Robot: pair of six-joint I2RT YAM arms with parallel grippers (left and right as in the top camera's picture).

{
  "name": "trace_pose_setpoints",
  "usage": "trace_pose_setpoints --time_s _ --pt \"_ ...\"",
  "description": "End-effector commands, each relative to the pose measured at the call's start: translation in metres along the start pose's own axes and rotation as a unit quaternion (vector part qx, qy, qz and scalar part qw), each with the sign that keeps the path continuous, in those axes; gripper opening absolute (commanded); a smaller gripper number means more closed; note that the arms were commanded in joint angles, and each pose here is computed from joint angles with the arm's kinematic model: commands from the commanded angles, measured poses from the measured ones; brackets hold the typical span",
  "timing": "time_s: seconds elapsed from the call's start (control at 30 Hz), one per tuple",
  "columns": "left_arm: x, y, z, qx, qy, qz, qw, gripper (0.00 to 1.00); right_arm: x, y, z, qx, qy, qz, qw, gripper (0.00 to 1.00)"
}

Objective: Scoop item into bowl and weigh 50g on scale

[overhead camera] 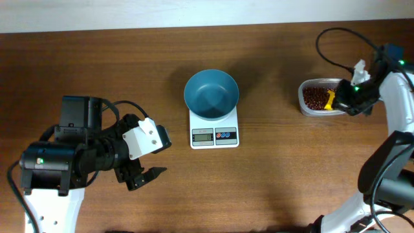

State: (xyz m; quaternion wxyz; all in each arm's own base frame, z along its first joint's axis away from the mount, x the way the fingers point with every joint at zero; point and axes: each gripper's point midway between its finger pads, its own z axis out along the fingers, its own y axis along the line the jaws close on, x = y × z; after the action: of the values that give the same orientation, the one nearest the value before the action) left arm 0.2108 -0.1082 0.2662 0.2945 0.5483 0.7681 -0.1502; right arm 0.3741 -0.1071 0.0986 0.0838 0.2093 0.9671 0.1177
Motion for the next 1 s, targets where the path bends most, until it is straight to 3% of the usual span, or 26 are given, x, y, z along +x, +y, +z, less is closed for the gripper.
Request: trace_pose_setpoints --time_s 0.0,0.27,0.97 --pt "-0.003 0.002 -0.004 -0.006 -0.004 -0.004 1.0 0.99 0.009 -0.001 0.007 -0.054 0.022 0.036 0.998 0.04" --pt "-0.003 0.003 -0.004 -0.007 -0.004 -0.004 1.0 0.99 0.007 0.013 0.002 -0.109 0.021 0.043 0.993 0.04" --pt "-0.003 0.002 -0.004 -0.006 -0.004 -0.004 1.0 0.99 0.012 0.012 0.011 -0.112 0.026 0.045 0.992 0.04"
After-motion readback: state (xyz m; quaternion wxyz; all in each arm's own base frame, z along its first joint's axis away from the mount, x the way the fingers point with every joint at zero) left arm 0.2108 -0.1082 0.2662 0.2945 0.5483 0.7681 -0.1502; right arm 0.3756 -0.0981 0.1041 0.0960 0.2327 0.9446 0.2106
